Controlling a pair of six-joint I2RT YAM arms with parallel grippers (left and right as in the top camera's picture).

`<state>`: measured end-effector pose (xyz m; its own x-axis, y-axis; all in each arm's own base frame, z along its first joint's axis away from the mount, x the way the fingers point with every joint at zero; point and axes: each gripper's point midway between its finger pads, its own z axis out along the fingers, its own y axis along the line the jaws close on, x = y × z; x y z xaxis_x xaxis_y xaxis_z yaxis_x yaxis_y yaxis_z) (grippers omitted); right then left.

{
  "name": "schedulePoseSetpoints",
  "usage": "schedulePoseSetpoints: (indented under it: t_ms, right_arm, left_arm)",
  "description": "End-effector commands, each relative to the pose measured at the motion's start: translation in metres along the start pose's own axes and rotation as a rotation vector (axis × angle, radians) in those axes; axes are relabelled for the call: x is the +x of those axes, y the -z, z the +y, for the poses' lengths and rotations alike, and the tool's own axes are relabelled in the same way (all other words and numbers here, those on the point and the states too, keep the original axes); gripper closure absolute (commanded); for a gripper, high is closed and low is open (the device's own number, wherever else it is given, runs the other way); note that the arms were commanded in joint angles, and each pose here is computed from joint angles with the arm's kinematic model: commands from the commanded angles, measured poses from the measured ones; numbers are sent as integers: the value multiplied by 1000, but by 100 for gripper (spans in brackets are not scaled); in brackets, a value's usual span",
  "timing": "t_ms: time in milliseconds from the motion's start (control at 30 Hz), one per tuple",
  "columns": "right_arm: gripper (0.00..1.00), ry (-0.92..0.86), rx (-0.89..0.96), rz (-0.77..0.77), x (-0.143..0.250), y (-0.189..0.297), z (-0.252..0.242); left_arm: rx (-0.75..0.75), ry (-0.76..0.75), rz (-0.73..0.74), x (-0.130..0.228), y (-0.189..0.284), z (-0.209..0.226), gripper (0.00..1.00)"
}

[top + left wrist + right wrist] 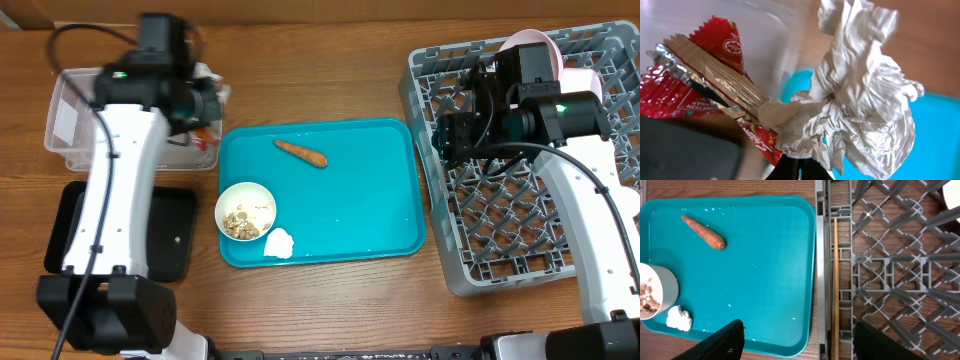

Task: Sort waste into correct bins and load items into the dishwasher
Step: 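Carry the wrapper and foil left and drop them in the clear bin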

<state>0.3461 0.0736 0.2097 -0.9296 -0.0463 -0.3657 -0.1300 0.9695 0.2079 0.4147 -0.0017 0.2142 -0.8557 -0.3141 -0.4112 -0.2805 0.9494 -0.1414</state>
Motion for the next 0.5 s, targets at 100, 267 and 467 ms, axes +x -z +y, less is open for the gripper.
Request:
schedulePoseSetpoints:
  t_ms: [100,267,467]
  right_arm:
    - [28,-3,5,-8,-2,2,-1]
    - [28,-3,5,-8,-2,2,-1]
    - [28,-3,6,-5,-1,2,-1]
  left_arm:
    - [-60,97,-76,-35,-9,56,96]
    - [-84,129,-48,-36,-26,73,83]
    - [-40,134,-35,-35,-28,66,63]
